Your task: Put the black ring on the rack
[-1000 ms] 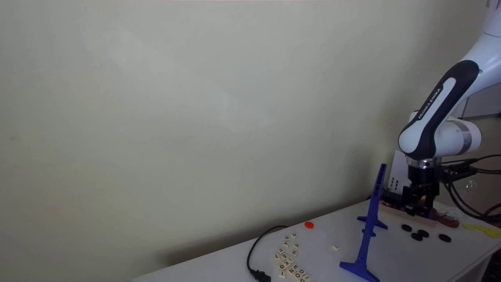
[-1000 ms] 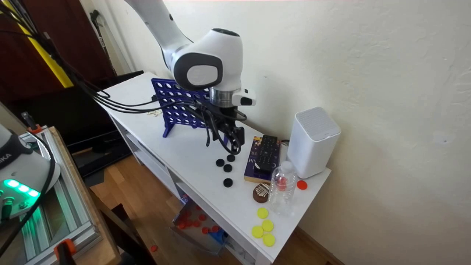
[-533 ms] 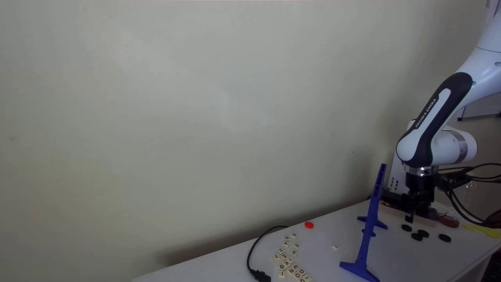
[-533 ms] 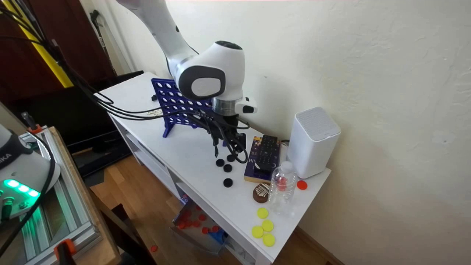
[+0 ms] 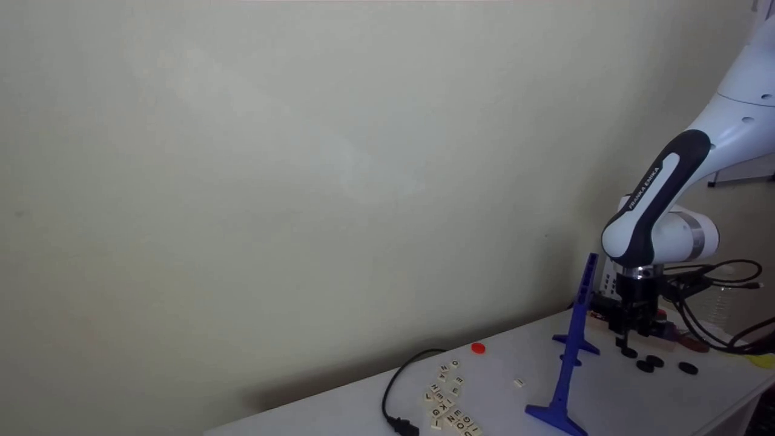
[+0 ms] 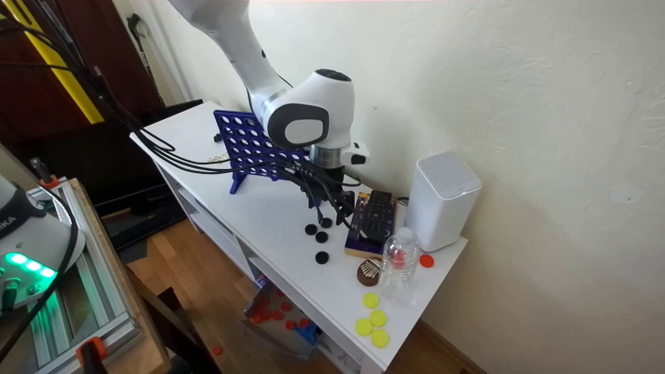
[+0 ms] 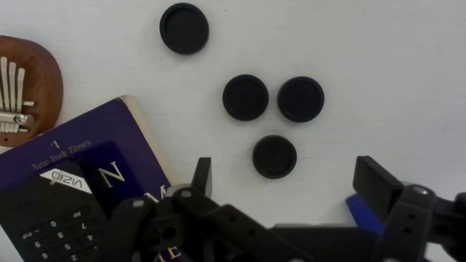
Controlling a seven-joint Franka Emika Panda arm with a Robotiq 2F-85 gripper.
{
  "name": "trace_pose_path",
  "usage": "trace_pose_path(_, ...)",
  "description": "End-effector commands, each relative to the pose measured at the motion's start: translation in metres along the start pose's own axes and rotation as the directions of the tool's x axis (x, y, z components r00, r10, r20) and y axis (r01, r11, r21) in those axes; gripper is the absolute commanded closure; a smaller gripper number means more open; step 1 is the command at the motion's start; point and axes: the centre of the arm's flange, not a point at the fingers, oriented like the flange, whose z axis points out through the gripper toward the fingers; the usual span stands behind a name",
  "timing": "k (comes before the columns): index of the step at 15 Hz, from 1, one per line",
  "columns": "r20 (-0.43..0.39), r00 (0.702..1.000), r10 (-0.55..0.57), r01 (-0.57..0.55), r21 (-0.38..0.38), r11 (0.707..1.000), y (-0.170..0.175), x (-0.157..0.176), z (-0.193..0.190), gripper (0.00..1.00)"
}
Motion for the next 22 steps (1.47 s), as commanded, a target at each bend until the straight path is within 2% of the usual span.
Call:
trace_pose_path(1, 0.031, 0.999, -0.026, 0.026, -0.007, 1.0, 0.004, 0.018, 0.014, 0.0)
trace_pose_path(7, 0.084, 0.996, -0.03, 0.032, -0.026, 0.999, 0.005, 0.03, 0.024, 0.0)
trace_pose_path(12, 0.111, 0.993, -0.036, 0.04, -0.027, 0.999, 0.005, 0.038, 0.028, 0.05)
trace_pose_path(13, 0.114, 0.993, -0.038, 0.042, -0.026, 0.999, 0.005, 0.04, 0.028, 0.08)
trace_pose_path(14, 0.117, 0.992, -0.04, 0.044, -0.025, 0.999, 0.005, 0.041, 0.028, 0.18)
trace_pose_path(15, 0.119, 0.992, -0.043, 0.046, -0.026, 0.999, 0.004, 0.041, 0.028, 0.2)
trace_pose_path(16, 0.121, 0.992, -0.045, 0.049, -0.029, 0.998, 0.004, 0.042, 0.028, 0.09)
trace_pose_path(19, 0.136, 0.989, -0.05, 0.055, -0.031, 0.998, 0.003, 0.042, 0.029, 0.0)
trace_pose_path(22, 0.154, 0.986, -0.065, 0.071, -0.036, 0.997, 0.004, 0.04, 0.03, 0.0)
